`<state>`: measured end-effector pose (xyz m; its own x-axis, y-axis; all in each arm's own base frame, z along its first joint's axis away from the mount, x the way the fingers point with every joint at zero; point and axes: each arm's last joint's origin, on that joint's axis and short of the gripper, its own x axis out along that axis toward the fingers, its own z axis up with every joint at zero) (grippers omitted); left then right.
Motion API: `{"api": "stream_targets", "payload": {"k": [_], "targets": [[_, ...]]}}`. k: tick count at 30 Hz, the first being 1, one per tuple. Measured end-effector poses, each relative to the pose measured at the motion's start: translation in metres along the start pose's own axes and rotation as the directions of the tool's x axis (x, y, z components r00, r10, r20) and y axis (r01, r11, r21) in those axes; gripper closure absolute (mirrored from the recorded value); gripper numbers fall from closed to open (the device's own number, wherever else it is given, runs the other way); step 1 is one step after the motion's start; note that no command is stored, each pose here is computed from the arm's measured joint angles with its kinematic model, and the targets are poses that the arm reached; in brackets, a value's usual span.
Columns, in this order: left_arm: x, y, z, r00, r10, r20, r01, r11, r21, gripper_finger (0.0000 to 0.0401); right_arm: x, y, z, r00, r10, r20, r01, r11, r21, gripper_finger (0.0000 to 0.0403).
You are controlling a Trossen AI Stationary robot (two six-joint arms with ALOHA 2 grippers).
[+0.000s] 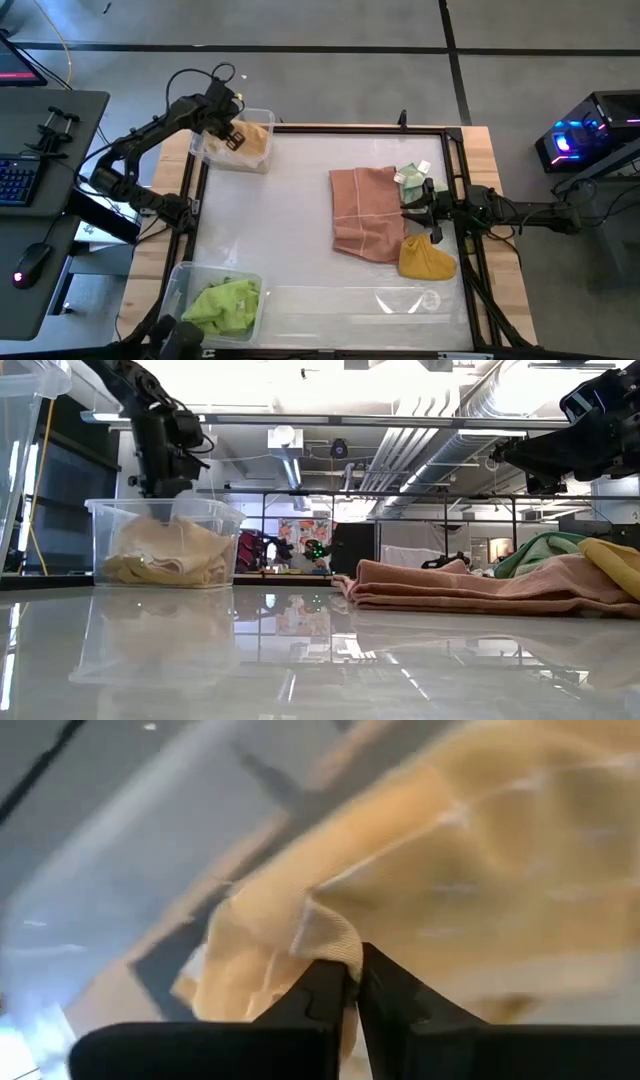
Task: Sort towels by color in basket
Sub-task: Put the yellow patterned towel into the top transparent bin
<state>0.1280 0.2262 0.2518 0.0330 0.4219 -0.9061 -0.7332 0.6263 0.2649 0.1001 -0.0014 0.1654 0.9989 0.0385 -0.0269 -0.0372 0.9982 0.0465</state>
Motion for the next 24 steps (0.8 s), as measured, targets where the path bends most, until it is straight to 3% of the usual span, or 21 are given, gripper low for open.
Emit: {"api": "stream_targets", "payload": {"k": [8, 13, 17, 21, 24], "targets": [[-0.025, -0.022, -0.006, 0.978, -0.202, 0.059, 0.2, 0.979, 0.046, 0.0398, 0.0, 0.0, 0.0, 1.0, 0.0, 0.0, 0.0, 1.0, 0.0, 0.0305], [-0.019, -0.015, 0.002, 0.982, -0.147, 0.118, 0.151, 0.988, -0.026, 0.04, 0.0, 0.0, 0.0, 1.0, 0.0, 0.0, 0.0, 1.0, 0.0, 0.0305], [0.003, -0.009, 0.005, 0.989, -0.143, 0.039, 0.146, 0.984, -0.101, 0.04, 0.0, 0.0, 0.0, 1.0, 0.0, 0.0, 0.0, 1.0, 0.0, 0.0305], [0.023, -0.011, 0.007, 0.992, -0.119, -0.051, 0.113, 0.989, -0.1, 0.04, 0.0, 0.0, 0.0, 1.0, 0.0, 0.0, 0.0, 1.0, 0.0, 0.0305], [0.016, -0.01, 0.014, 0.998, -0.068, 0.008, 0.068, 0.994, -0.084, 0.0393, 0.0, 0.0, 0.0, 1.0, 0.0, 0.0, 0.0, 1.0, 0.0, 0.0305]]}}
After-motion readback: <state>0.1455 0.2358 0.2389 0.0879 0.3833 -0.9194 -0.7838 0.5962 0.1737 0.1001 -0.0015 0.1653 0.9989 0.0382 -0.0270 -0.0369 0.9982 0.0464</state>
